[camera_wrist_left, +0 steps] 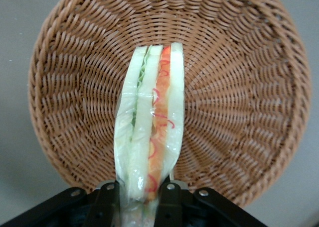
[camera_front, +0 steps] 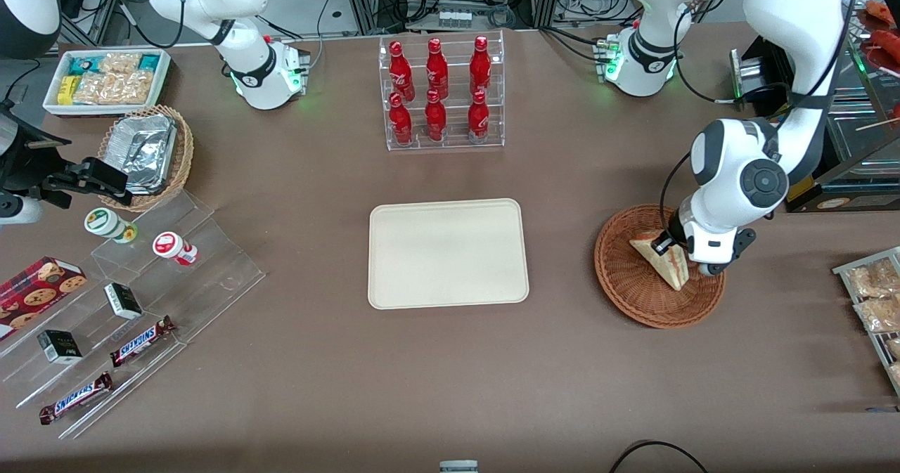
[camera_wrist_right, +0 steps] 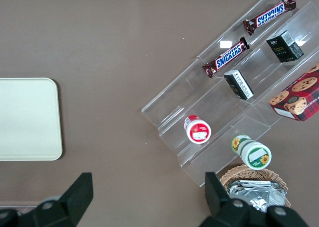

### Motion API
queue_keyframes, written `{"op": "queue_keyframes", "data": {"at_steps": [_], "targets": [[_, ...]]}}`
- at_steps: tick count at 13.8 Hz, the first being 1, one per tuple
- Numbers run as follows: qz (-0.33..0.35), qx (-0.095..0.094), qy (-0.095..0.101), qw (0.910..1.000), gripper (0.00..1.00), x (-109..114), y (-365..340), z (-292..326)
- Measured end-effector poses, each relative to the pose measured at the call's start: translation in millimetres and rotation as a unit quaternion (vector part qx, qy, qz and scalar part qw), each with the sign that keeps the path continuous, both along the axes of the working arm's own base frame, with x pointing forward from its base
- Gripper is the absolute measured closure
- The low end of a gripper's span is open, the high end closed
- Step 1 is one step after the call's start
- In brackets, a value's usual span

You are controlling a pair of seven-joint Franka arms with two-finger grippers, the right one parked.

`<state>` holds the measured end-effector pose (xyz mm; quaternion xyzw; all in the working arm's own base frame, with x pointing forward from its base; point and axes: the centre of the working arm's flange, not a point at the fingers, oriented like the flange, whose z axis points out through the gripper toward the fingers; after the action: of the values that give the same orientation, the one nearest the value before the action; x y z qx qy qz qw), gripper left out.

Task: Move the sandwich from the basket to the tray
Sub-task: 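Lift the sandwich and carry it over the cream tray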

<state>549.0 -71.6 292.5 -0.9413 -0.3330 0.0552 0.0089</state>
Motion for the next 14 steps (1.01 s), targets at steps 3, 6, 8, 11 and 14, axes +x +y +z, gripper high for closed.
{"op": "queue_keyframes", "data": {"at_steps": [3,6,8,11,14], "targets": [[-0.018,0.002,0.015,0.9997,0.85,11.4,-20.2,38.4],[-0.045,0.003,0.021,0.9988,0.85,16.6,-52.5,66.0],[-0.065,0.003,0.017,0.9977,0.85,13.7,-78.1,72.2],[-0.097,0.003,0.014,0.9952,0.85,4.5,-116.1,75.1],[-0.132,0.001,0.012,0.9912,0.85,-5.6,-158.4,74.9]]}}
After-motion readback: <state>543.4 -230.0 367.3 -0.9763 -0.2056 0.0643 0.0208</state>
